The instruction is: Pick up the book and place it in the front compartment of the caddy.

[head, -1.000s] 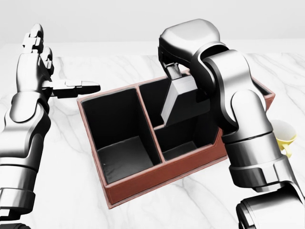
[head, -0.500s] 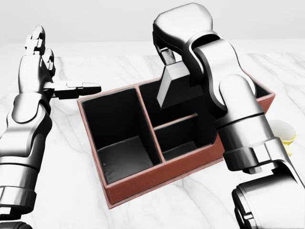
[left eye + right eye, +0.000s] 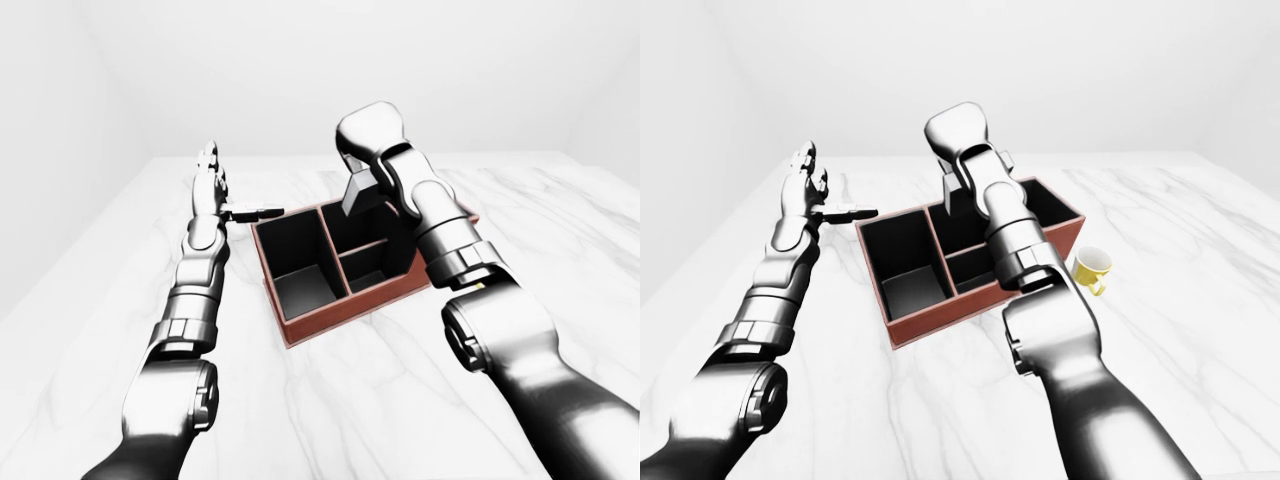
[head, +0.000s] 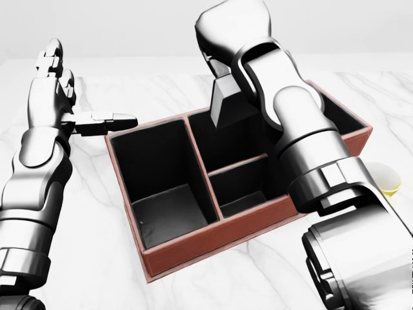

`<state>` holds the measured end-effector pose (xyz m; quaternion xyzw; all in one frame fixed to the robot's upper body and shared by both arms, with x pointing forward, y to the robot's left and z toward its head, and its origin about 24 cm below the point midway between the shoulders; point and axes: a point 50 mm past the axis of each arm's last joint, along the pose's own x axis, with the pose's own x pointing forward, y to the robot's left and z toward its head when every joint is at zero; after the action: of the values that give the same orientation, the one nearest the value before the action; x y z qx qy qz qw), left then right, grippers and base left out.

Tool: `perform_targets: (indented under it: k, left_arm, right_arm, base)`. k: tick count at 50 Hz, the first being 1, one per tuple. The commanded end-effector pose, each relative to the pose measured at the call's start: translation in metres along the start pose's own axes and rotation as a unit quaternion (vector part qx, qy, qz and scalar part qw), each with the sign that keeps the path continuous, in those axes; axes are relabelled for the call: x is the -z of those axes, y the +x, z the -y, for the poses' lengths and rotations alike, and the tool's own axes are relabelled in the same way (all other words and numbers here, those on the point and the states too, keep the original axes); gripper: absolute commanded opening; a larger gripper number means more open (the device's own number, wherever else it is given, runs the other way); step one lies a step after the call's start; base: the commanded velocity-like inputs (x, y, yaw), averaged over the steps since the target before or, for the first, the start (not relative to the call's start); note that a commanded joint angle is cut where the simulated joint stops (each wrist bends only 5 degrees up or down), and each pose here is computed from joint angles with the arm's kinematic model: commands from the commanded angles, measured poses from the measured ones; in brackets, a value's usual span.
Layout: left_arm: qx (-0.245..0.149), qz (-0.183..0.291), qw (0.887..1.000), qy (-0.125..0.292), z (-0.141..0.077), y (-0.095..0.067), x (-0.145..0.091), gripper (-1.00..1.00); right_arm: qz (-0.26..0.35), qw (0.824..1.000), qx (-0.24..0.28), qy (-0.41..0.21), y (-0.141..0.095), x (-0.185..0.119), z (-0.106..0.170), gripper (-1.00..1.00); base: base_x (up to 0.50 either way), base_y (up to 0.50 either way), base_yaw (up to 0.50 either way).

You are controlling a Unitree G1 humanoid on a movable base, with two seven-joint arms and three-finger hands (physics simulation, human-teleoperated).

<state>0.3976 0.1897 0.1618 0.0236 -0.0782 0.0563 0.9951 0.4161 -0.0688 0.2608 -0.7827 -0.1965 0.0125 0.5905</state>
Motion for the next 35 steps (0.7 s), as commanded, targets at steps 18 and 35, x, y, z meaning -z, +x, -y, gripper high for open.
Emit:
perform_targets:
  k: [18,35]
  left_arm:
    - [-0.002,-0.008,1.000,-0.002,-0.001,0.001,0.008,1.00]
    - [-0.003,-0.022,1.000,-0.002,-0.001,0.002,0.014,1.00]
  right_arm:
    - [0.016,0.998,0.062,-0.029,0.009,-0.011,0.004,-1.00]
    - [0.028,0.997,0.062,-0.025,0.008,-0.021,-0.005,-1.00]
  base:
    - [0.00,0.00,0.00]
    - [0.00,0.00,0.00]
